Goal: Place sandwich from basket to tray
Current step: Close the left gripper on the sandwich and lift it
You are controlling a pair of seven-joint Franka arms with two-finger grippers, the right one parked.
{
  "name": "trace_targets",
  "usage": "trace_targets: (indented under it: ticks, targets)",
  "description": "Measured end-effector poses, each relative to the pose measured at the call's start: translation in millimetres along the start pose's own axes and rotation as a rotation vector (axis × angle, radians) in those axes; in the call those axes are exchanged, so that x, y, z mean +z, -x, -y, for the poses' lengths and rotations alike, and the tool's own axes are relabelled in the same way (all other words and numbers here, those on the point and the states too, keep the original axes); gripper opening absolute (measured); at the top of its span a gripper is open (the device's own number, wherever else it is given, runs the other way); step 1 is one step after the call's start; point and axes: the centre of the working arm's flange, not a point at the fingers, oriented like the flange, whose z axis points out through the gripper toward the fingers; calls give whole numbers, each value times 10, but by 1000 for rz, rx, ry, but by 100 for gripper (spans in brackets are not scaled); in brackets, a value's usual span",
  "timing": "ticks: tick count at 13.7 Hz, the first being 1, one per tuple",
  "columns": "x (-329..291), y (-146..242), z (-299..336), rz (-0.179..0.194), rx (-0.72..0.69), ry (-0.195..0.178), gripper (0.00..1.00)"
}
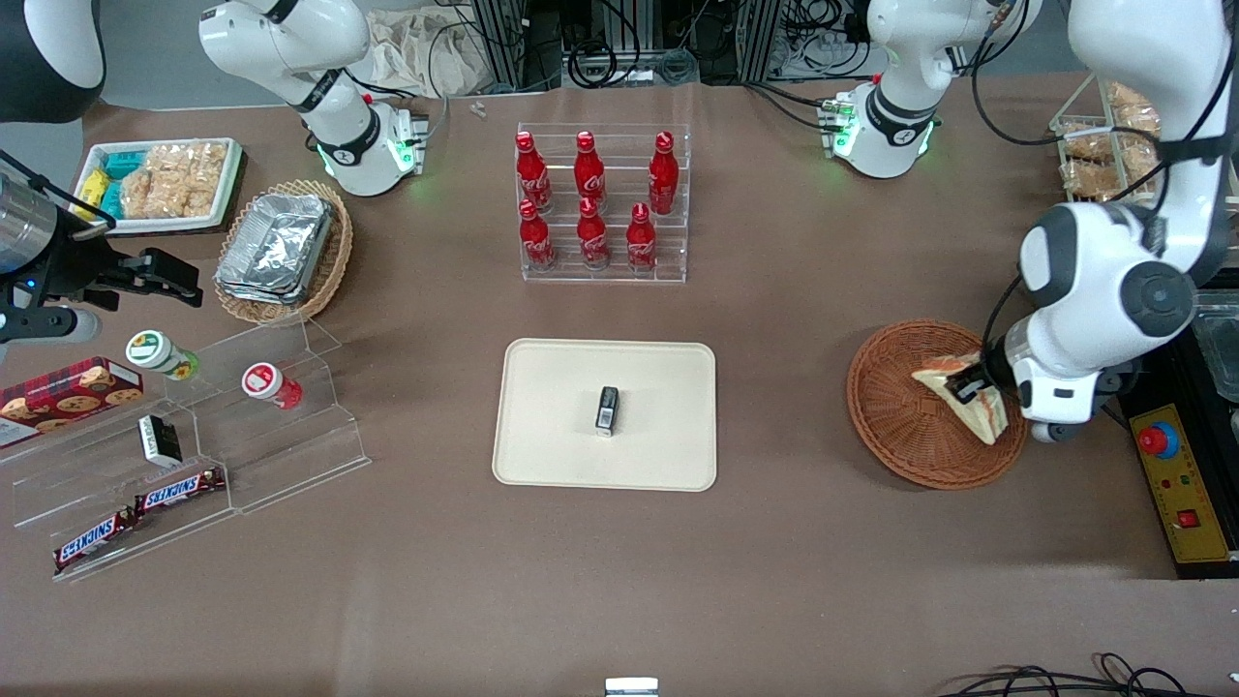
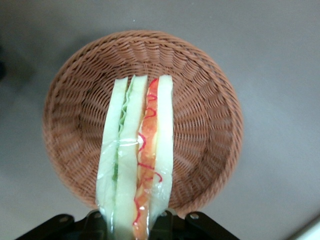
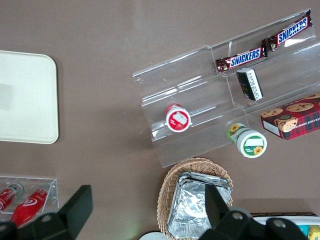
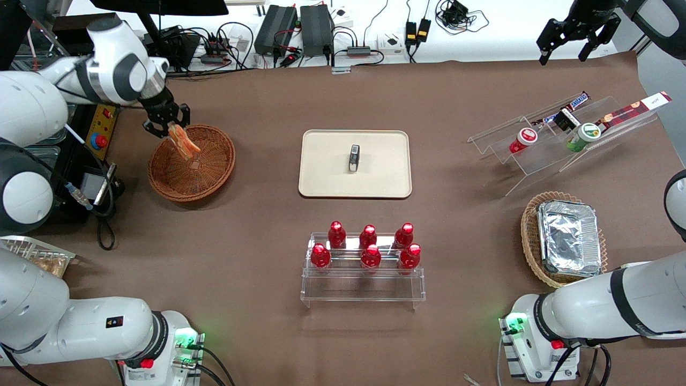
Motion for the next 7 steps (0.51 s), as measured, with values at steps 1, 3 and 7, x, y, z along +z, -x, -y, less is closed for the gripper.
trace_targets:
  ticks: [1,3,7]
  targets:
    - [-219,20,-27,8,22,-8,20]
    - [-560,83,-89,31,91,-27,20]
    - [-1024,321,-397,42,246,-14,20]
